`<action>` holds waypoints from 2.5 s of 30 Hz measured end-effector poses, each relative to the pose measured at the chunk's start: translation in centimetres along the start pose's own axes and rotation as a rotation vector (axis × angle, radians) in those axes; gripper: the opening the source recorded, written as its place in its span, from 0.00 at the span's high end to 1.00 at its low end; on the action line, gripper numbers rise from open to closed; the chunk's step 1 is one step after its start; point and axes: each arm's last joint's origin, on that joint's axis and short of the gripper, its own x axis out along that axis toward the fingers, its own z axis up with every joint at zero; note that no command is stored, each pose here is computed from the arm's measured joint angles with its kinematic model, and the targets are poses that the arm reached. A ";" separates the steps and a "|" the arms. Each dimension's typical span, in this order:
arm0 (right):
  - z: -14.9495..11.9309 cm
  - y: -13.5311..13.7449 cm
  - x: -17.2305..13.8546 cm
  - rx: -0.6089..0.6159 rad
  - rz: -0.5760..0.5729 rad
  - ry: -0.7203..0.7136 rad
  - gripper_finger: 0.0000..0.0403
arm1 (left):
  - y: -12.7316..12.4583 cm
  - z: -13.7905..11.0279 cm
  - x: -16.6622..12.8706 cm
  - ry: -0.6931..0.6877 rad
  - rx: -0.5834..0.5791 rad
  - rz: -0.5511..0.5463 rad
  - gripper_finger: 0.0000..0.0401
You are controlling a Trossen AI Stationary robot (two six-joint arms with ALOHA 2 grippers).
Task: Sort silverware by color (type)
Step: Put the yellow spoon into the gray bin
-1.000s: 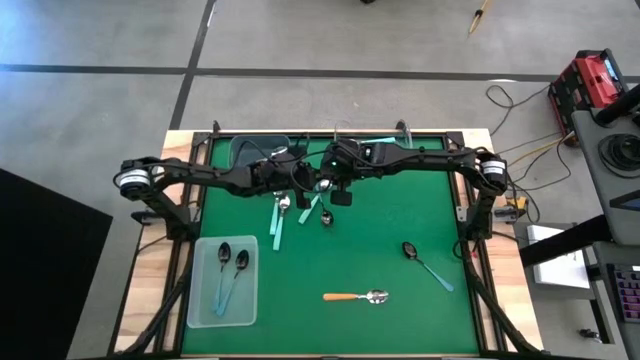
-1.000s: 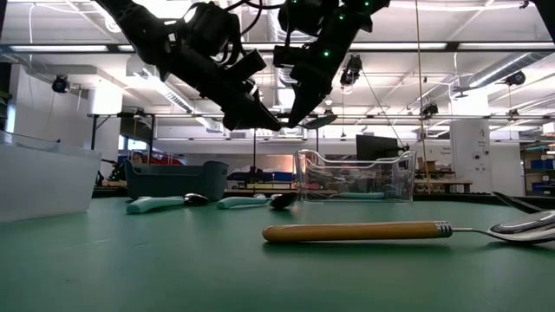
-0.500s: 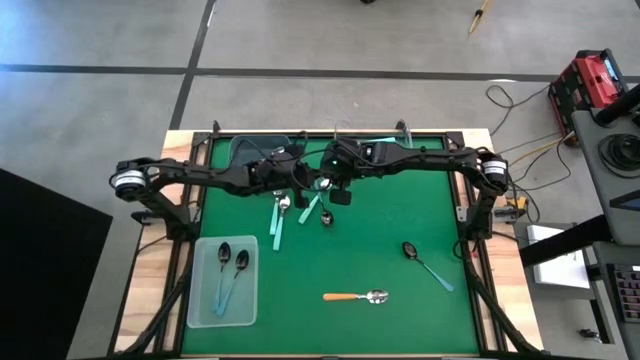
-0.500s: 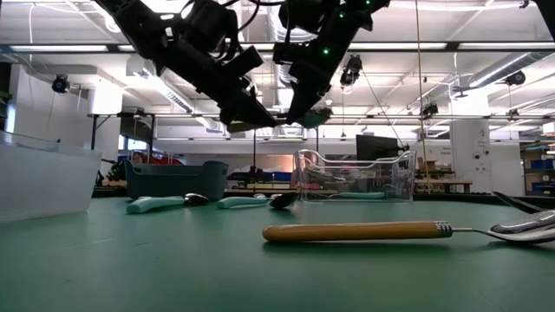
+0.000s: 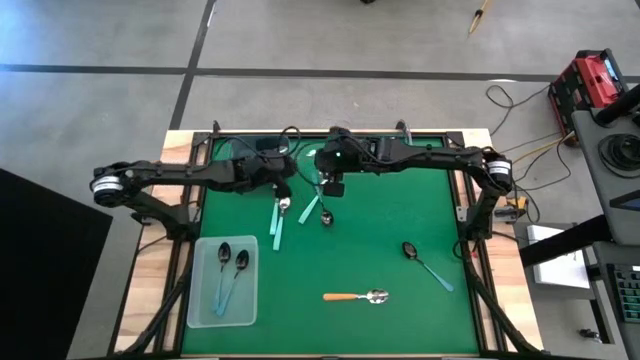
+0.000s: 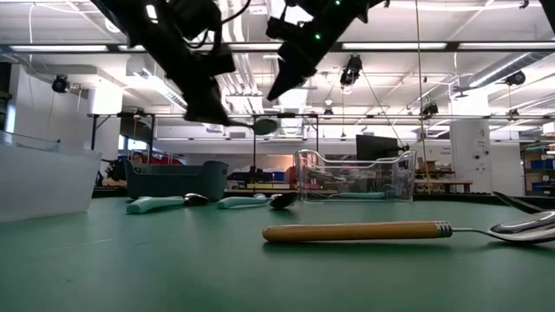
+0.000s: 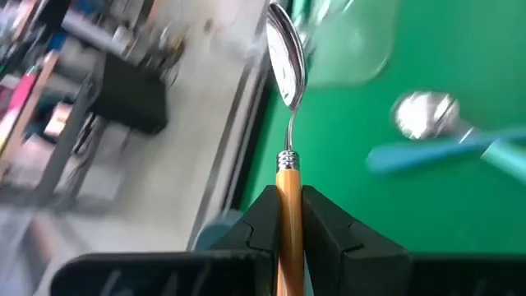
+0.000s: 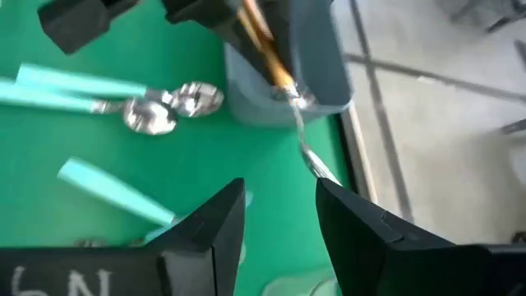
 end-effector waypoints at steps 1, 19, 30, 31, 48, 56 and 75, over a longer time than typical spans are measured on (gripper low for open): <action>0.3 -0.3 -0.2 -0.002 -0.008 -0.014 0.65 | 0.2 -0.3 -0.4 0.034 0.000 0.019 0.96; 1.3 -2.1 -1.0 0.018 -0.054 -0.064 0.64 | 3.3 -3.9 -6.0 0.234 -0.083 0.093 0.96; 1.2 -2.0 -1.0 0.017 -0.053 -0.060 0.64 | 4.0 -5.0 -5.7 0.316 -0.093 0.112 0.96; 1.2 -2.0 -0.9 0.017 -0.052 -0.059 0.64 | 4.1 -5.1 -5.7 0.327 -0.090 0.121 0.96; 1.1 -2.3 -0.9 0.011 -0.059 -0.055 0.64 | 4.5 -5.5 -5.6 0.378 -0.073 0.176 0.96; 1.0 -2.3 -0.9 0.011 -0.059 -0.054 0.64 | 4.6 -5.3 -5.5 0.355 -0.091 0.187 0.96; 0.7 -2.1 -0.5 0.011 -0.053 -0.039 0.64 | 4.4 -5.6 -4.4 0.310 -0.107 0.217 0.96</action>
